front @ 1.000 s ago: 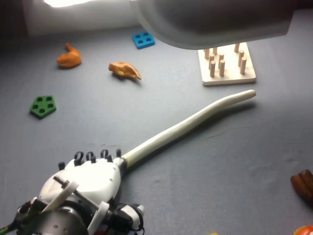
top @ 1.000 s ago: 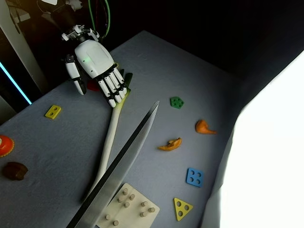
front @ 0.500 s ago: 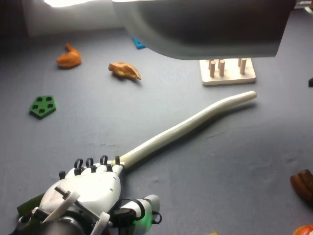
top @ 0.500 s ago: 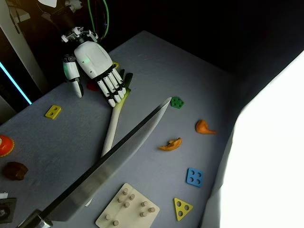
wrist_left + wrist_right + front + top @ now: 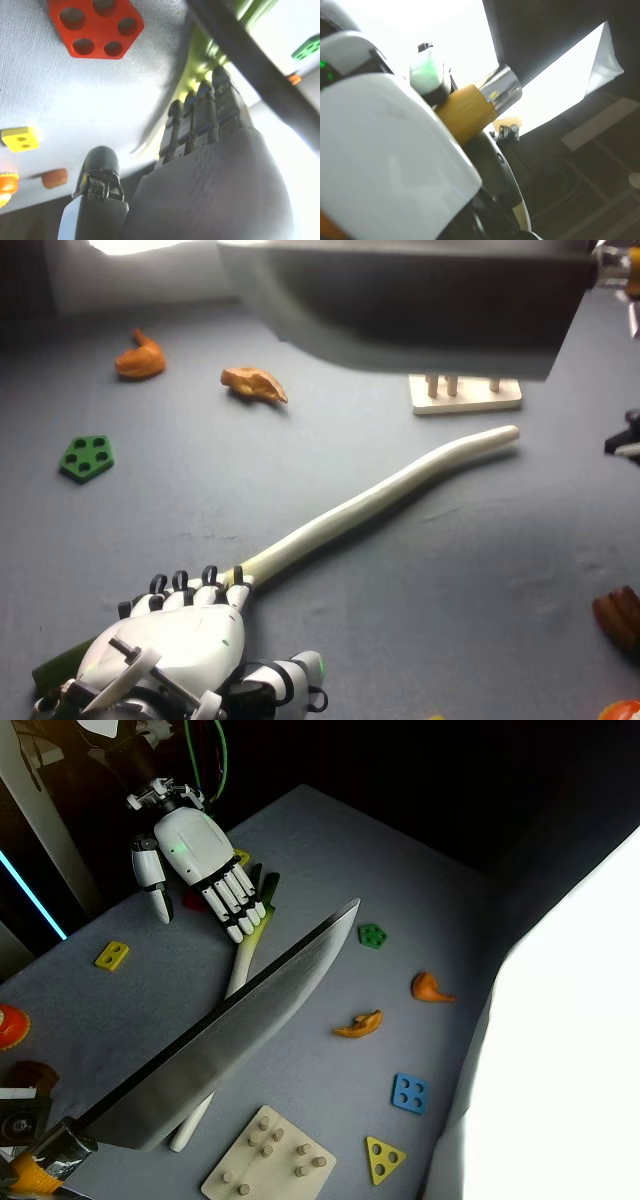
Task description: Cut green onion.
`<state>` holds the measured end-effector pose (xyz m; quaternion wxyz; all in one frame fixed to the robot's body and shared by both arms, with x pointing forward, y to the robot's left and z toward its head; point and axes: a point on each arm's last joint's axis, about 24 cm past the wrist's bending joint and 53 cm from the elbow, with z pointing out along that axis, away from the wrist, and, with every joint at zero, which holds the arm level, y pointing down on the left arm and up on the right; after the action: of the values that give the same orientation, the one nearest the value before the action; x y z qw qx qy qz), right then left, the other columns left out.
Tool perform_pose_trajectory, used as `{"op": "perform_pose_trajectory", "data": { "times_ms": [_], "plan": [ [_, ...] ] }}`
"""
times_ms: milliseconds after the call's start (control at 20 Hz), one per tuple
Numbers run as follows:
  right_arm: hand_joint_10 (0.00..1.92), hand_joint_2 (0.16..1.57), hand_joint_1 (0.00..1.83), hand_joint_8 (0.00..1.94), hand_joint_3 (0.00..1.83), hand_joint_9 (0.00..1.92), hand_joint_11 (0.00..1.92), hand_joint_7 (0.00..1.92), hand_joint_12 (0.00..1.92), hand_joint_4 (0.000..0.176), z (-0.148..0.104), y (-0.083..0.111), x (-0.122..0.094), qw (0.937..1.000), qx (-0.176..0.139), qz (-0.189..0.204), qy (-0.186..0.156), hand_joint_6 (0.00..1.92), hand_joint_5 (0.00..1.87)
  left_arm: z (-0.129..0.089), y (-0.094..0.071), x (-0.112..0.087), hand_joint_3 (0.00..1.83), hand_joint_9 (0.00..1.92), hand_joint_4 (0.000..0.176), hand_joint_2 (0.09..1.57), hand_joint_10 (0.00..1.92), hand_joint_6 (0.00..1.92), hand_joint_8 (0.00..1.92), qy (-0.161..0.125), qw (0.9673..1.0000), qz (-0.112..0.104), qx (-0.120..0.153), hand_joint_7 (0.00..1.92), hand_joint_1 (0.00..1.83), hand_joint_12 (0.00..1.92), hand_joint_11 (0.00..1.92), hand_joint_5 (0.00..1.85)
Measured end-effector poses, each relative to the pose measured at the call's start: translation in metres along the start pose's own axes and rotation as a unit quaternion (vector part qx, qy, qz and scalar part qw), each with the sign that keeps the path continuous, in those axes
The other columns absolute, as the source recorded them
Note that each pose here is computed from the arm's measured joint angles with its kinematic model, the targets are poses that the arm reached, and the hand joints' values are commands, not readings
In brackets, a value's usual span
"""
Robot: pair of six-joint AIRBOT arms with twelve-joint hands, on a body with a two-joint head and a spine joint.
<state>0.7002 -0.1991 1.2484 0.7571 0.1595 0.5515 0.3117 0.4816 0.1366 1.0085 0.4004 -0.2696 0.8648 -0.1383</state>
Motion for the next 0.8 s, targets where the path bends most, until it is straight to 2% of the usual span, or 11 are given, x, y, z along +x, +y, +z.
{"op": "perform_pose_trajectory", "data": {
  "times_ms": [100, 200, 250, 300, 350, 400, 450, 550, 600, 650, 800],
  "plan": [
    [1.92, 0.77, 1.61, 1.94, 0.84, 1.63, 1.67, 1.58, 1.92, 0.176, -0.004, 0.007, 0.006, 1.0000, -0.004, 0.000, 0.002, 1.92, 1.24, 0.000, 0.000, 0.000, 0.00, 0.02, 0.000, 1.33, 0.01, 0.00, 0.00, 0.000, 1.0000, 0.000, 0.000, 0.05, 0.00, 0.15, 0.00, 0.06],
    [1.92, 0.77, 1.62, 1.94, 0.84, 1.63, 1.67, 1.58, 1.92, 0.176, -0.009, 0.014, 0.012, 0.9999, -0.009, 0.000, 0.004, 1.92, 1.29, 0.000, 0.000, 0.001, 0.00, 0.02, 0.000, 1.33, 0.00, 0.00, 0.00, 0.001, 1.0000, -0.001, 0.000, 0.05, 0.00, 0.14, 0.00, 0.06],
    [1.92, 0.77, 1.62, 1.94, 0.84, 1.64, 1.68, 1.60, 1.92, 0.176, -0.015, 0.018, 0.018, 0.9997, -0.020, -0.007, 0.010, 1.92, 1.30, 0.000, 0.000, 0.001, 0.00, 0.03, 0.000, 1.34, 0.00, 0.01, 0.00, 0.001, 1.0000, -0.002, -0.001, 0.06, 0.00, 0.20, 0.00, 0.09],
    [1.92, 0.76, 1.61, 1.94, 0.85, 1.64, 1.67, 1.59, 1.92, 0.176, -0.020, 0.022, 0.025, 0.9994, -0.029, -0.012, 0.017, 1.92, 1.25, 0.000, 0.000, 0.001, 0.00, 0.02, 0.000, 1.33, 0.00, 0.00, 0.00, 0.001, 1.0000, -0.002, -0.001, 0.05, 0.00, 0.21, 0.00, 0.07],
    [1.92, 0.77, 1.61, 1.94, 0.85, 1.64, 1.68, 1.59, 1.92, 0.176, -0.023, 0.024, 0.029, 0.9991, -0.033, -0.013, 0.022, 1.90, 1.21, 0.000, 0.000, 0.001, 0.00, 0.01, 0.000, 1.32, 0.00, 0.00, 0.00, 0.001, 1.0000, -0.001, -0.001, 0.04, 0.00, 0.21, 0.00, 0.07],
    [1.92, 0.75, 1.63, 1.94, 0.87, 1.67, 1.71, 1.60, 1.92, 0.176, -0.025, 0.027, 0.034, 0.9988, -0.038, -0.015, 0.026, 1.75, 1.21, 0.000, 0.000, 0.001, 0.00, 0.01, 0.000, 1.31, 0.00, 0.01, 0.01, 0.001, 1.0000, -0.001, -0.001, 0.06, 0.00, 0.21, 0.00, 0.08],
    [1.92, 0.73, 1.64, 1.94, 0.89, 1.67, 1.71, 1.61, 1.92, 0.176, -0.026, 0.028, 0.037, 0.9987, -0.038, -0.017, 0.027, 1.89, 1.25, 0.000, 0.000, 0.001, 0.00, 0.00, 0.000, 1.30, 0.00, 0.00, 0.00, 0.001, 1.0000, -0.001, -0.001, 0.04, 0.00, 0.17, 0.00, 0.07],
    [1.92, 0.72, 1.62, 1.94, 0.89, 1.65, 1.69, 1.60, 1.92, 0.176, -0.030, 0.027, 0.043, 0.9985, -0.037, -0.024, 0.031, 1.92, 1.36, 0.000, 0.000, 0.001, 0.00, 0.00, 0.000, 1.30, 0.00, 0.00, 0.00, 0.002, 1.0000, -0.001, -0.001, 0.04, 0.00, 0.14, 0.00, 0.05],
    [1.92, 0.72, 1.63, 1.94, 0.90, 1.66, 1.70, 1.62, 1.92, 0.176, -0.031, 0.026, 0.046, 0.9985, -0.036, -0.023, 0.033, 1.92, 1.35, 0.000, 0.001, 0.001, 0.00, 0.01, 0.000, 1.30, 0.00, 0.00, 0.01, 0.002, 1.0000, -0.002, -0.001, 0.05, 0.00, 0.13, 0.00, 0.05],
    [1.92, 0.71, 1.64, 1.94, 0.90, 1.65, 1.70, 1.61, 1.92, 0.176, -0.030, 0.026, 0.050, 0.9985, -0.036, -0.023, 0.034, 1.88, 1.25, 0.000, 0.001, 0.001, 0.00, 0.03, 0.000, 1.30, 0.01, 0.00, 0.01, 0.002, 1.0000, -0.002, -0.002, 0.07, 0.03, 0.20, 0.00, 0.05],
    [1.92, 0.70, 1.65, 1.94, 0.90, 1.66, 1.70, 1.61, 1.92, 0.176, -0.028, 0.021, 0.064, 0.9986, -0.030, -0.024, 0.036, 1.91, 1.23, 0.000, 0.000, 0.002, 0.00, 0.03, 0.000, 1.29, 0.01, 0.00, 0.00, 0.001, 1.0000, -0.002, -0.002, 0.08, 0.05, 0.21, 0.00, 0.05]
  ]
}}
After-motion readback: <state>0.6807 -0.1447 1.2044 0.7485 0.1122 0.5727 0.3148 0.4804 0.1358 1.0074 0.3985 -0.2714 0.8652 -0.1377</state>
